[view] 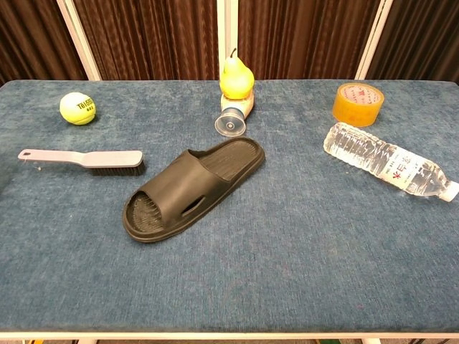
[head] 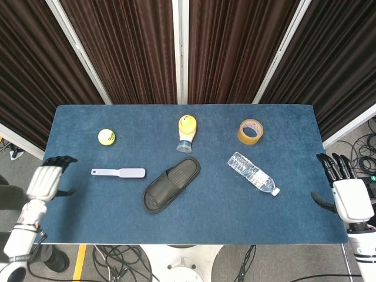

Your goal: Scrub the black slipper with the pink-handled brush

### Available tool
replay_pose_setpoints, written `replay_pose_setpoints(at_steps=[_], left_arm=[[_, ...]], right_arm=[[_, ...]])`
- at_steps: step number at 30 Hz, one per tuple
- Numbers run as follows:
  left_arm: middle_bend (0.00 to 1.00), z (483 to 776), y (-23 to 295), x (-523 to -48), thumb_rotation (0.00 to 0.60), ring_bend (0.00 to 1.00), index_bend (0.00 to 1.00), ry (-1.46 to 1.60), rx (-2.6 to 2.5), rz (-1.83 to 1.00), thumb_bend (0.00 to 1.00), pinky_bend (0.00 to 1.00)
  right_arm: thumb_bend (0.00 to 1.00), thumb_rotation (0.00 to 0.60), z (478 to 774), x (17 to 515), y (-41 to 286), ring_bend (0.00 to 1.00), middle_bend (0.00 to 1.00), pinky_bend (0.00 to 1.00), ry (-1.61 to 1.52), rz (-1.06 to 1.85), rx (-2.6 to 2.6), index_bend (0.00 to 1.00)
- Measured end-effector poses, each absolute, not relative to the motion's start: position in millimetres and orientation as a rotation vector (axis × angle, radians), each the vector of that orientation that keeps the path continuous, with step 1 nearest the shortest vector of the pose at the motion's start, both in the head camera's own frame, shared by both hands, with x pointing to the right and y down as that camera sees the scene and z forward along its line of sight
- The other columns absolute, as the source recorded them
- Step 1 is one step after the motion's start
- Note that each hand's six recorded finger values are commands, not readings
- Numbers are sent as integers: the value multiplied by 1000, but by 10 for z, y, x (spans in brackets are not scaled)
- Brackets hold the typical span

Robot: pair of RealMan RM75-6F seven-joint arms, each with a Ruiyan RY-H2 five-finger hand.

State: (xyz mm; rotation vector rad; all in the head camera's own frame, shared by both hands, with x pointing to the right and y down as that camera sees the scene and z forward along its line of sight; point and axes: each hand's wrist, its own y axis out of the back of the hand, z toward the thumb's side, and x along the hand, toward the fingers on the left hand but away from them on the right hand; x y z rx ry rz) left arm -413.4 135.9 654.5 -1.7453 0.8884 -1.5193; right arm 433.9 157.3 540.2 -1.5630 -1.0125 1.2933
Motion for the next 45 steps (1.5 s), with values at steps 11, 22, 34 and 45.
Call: replay_pose_setpoints(at_steps=[11, 22, 34, 45], left_arm=[[498, 7306, 786, -3672, 600, 390, 411, 630, -1941, -1671, 155, 441], [525, 7598, 837, -3488, 600, 429, 437, 502, -1981, -1765, 173, 456], [590, 7619, 939, -3252, 600, 502, 501, 412, -2024, -1775, 214, 554], [725, 7634, 998, -3118, 600, 648, 639, 330, -2026, -1792, 258, 719]], right_arm=[[110, 600, 5414, 4355, 1569, 9, 101, 21, -1011, 1321, -1570, 9], [110, 600, 5459, 4445, 1623, 9, 101, 21, -1022, 1350, -1577, 9], [111, 600, 5494, 4509, 1651, 9, 101, 21, -1028, 1368, -1582, 9], [111, 600, 5528, 4538, 1663, 9, 102, 21, -1033, 1383, -1588, 9]])
